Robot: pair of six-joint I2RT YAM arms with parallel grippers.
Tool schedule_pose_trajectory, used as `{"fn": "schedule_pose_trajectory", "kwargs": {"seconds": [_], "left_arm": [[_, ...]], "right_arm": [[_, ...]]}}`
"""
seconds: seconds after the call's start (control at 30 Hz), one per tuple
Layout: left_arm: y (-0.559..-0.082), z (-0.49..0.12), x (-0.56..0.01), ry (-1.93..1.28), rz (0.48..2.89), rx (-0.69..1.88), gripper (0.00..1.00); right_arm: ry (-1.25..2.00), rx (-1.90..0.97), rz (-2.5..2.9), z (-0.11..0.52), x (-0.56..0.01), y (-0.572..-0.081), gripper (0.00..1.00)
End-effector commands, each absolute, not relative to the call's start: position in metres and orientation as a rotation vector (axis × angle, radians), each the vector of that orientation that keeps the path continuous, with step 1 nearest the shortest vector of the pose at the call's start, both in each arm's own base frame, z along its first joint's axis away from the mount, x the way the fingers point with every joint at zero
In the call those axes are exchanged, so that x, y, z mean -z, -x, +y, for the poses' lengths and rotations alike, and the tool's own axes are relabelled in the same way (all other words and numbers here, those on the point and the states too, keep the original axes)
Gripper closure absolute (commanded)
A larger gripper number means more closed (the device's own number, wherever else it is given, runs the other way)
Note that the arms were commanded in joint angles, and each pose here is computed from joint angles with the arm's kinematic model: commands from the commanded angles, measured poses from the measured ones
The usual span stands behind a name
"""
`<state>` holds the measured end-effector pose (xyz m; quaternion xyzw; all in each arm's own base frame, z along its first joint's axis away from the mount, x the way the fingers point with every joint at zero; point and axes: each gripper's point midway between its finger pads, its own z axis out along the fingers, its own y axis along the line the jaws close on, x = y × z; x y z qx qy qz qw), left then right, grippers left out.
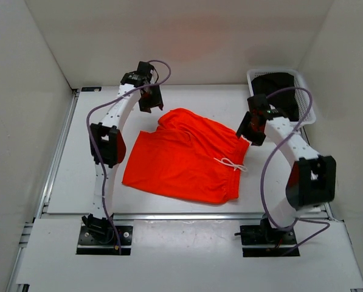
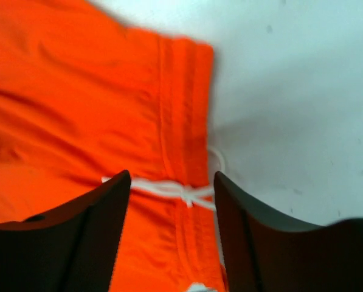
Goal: Fold and stack the shorts
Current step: Flatten the shorts out
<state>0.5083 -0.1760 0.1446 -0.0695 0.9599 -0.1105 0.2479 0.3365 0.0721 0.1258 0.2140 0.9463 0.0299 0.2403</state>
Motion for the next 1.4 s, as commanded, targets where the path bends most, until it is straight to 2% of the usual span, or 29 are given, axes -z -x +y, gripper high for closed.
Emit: {"fn": "schedule_pose_trajectory", "kwargs": {"seconds": [0.0, 0.17, 0.3, 0.47, 0.57, 0.6, 0.63, 0.67, 0.7, 0.77, 0.9, 1.1, 1.23, 1.37], "left_arm": [[-0.513, -0.174, -0.137, 0.146, 2.639, 0.249, 0.36], [-0.534, -0.177, -0.107, 0.098, 2.630, 0.228, 0.23], [-0.537, -0.200, -0.086, -0.020, 2.641, 0.247, 0.21], [-0.534, -0.210, -0.048, -0.040, 2.710, 0.303, 0.18], [-0.533, -0.218, -0.040, -0.054, 2.717, 0.362, 0.26], [-0.533, -0.218, -0.040, -0.054, 2.717, 0.362, 0.43], [-0.533, -0.220, -0.041, -0.057, 2.719, 0.376, 0.62], [-0.537, -0.216, -0.042, -0.034, 2.709, 0.379, 0.84], [-0.540, -0.215, -0.044, -0.013, 2.699, 0.368, 0.90], [-0.550, -0.193, -0.069, 0.057, 2.641, 0.297, 0.90], [-0.556, -0.150, -0.119, 0.161, 2.526, 0.183, 0.90], [-0.550, -0.113, -0.201, 0.205, 2.379, 0.162, 0.90], [-0.536, -0.095, -0.232, 0.211, 2.329, 0.106, 0.90], [-0.551, -0.091, -0.251, 0.228, 2.264, 0.109, 0.90]], "right_arm": [[-0.526, -0.033, 2.549, 0.069, -0.134, -0.376, 0.35], [-0.503, 0.088, 2.609, 0.064, -0.102, -0.404, 0.35], [-0.459, 0.118, 2.650, 0.067, -0.082, -0.422, 0.35], [-0.397, 0.104, 2.706, 0.078, -0.054, -0.434, 0.30], [-0.362, 0.084, 2.716, 0.082, -0.048, -0.441, 0.35], [-0.362, 0.084, 2.716, 0.082, -0.048, -0.441, 0.39], [-0.362, 0.084, 2.716, 0.082, -0.048, -0.441, 0.60], [-0.362, 0.084, 2.716, 0.082, -0.048, -0.441, 0.74], [-0.364, 0.090, 2.695, 0.080, -0.056, -0.442, 0.84], [-0.380, 0.096, 2.674, 0.078, -0.064, -0.441, 1.00], [-0.338, 0.067, 2.579, 0.086, -0.103, -0.436, 1.00], [-0.225, 0.043, 2.510, 0.105, -0.140, -0.421, 1.00], [-0.181, 0.009, 2.481, 0.121, -0.155, -0.416, 1.00], [-0.202, 0.043, 2.434, 0.122, -0.164, -0.442, 1.00]]}}
